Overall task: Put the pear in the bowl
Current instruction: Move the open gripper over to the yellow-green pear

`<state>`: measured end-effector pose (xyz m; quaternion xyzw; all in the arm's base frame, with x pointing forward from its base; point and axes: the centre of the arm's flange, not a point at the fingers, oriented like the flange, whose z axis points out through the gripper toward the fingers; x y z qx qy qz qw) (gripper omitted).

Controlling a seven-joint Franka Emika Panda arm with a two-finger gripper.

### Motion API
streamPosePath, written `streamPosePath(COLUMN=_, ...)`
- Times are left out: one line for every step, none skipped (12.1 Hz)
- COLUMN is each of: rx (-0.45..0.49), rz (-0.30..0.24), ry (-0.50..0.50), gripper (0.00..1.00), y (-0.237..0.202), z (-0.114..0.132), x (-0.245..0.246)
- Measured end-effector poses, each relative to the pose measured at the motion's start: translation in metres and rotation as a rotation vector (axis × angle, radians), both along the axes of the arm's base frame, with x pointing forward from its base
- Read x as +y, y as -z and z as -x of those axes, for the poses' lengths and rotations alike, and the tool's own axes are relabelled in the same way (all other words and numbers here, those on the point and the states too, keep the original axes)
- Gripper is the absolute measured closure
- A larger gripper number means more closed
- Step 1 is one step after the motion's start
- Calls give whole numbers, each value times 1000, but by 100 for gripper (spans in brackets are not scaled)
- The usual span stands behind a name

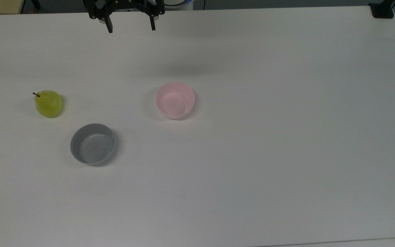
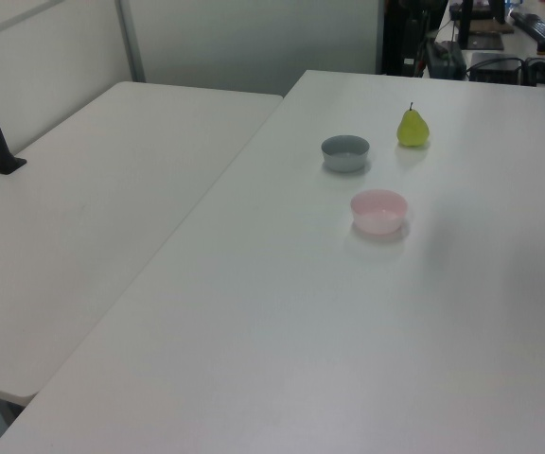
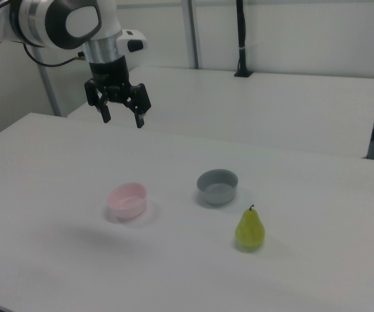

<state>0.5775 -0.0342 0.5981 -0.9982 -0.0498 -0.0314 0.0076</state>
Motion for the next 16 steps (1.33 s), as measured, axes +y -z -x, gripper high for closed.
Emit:
streamPosePath(rx=0, rz=0, ry=0, gripper=0, y=0, z=0, x=0)
streamPosePath(rx=0, rz=0, ry=0, gripper=0, y=0, z=0, x=0)
streamPosePath(rx=0, rz=0, ry=0, gripper=0, y=0, z=0, x=0)
streamPosePath(rx=0, rz=0, ry=0, gripper=0, y=0, z=0, x=0)
streamPosePath(rx=0, rz=0, ry=0, gripper=0, y=0, z=0, x=0)
streamPosePath(rx=0, rz=0, ry=0, gripper=0, y=0, z=0, x=0)
streamPosePath(rx=0, rz=0, ry=0, gripper=0, y=0, z=0, x=0)
streamPosePath(rx=0, rz=0, ry=0, gripper=0, y=0, z=0, x=0)
streamPosePath(rx=0, rz=0, ry=0, gripper=0, y=0, z=0, x=0)
streamPosePath(rx=0, rz=0, ry=0, gripper=0, y=0, z=0, x=0)
streamPosePath(rx=0, rz=0, ry=0, gripper=0, y=0, z=0, x=0)
streamPosePath(rx=-1, rz=0, ry=-3, gripper=0, y=0, z=0, x=0)
streamPosePath(rx=-2, rz=5, ry=-9, gripper=0, y=-1, z=0, x=-2)
streamPosePath(rx=-2, rz=19, ry=-46, gripper=0, y=-1, z=1, x=-6)
streamPosePath(rx=7, rz=30, ry=-108, gripper=0, y=0, z=2, x=-12)
streamPosePath(rx=17, rz=36, ry=-181, gripper=0, y=0, z=4, x=-22)
